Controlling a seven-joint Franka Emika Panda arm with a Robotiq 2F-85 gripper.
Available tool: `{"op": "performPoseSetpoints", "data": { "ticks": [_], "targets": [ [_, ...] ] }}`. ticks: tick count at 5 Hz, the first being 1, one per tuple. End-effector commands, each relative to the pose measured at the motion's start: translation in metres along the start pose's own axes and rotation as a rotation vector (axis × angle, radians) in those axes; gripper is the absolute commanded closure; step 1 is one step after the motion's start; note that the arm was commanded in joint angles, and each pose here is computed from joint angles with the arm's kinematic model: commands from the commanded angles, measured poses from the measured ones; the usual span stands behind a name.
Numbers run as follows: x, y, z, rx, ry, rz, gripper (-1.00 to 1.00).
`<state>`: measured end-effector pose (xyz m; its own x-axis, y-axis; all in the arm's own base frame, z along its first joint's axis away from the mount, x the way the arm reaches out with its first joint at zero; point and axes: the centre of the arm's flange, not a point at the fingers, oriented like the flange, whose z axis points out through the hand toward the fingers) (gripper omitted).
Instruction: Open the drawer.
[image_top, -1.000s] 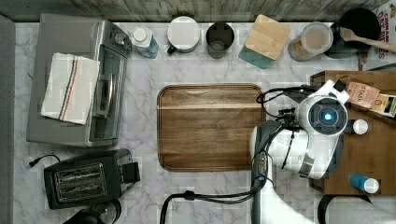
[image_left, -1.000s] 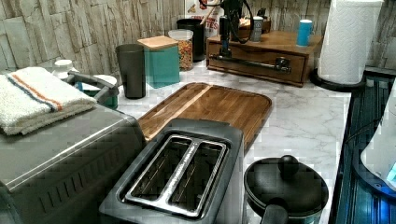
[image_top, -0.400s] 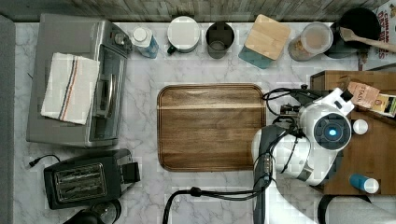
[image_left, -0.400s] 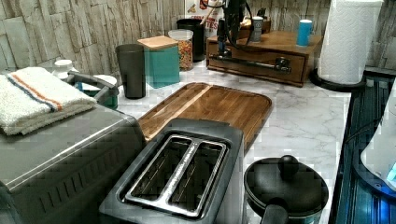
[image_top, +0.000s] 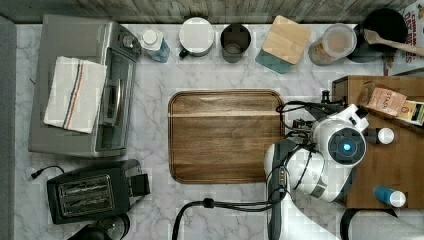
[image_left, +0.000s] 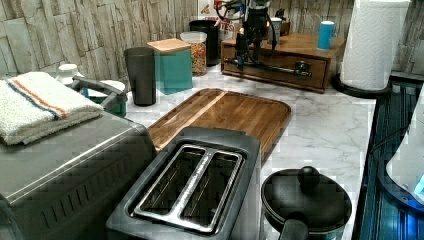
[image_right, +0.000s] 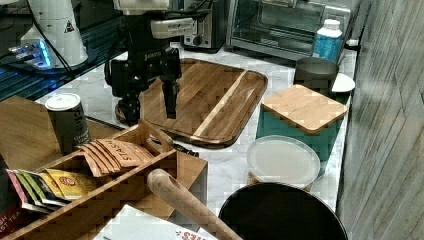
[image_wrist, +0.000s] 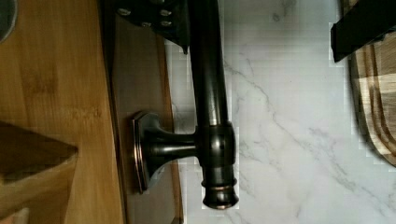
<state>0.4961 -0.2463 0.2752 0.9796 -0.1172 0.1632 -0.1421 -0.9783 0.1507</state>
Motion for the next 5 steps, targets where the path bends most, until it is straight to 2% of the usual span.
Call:
{"op": "performPoseSetpoints", "data": {
  "ticks": [1, 2, 4, 5],
  "targets": [
    [-0.033, 0.037, 0.041, 0.021, -0.045, -0.064, -1.00],
    [-0.031, 0.028, 0.037, 0.045, -0.052, -0.067, -1.00],
    [-0.025, -0.027, 0.006, 0.117, 0.000, -0.066, -1.00],
    [-0.027, -0.068, -0.008, 0.174, 0.017, -0.133, -1.00]
  ]
}}
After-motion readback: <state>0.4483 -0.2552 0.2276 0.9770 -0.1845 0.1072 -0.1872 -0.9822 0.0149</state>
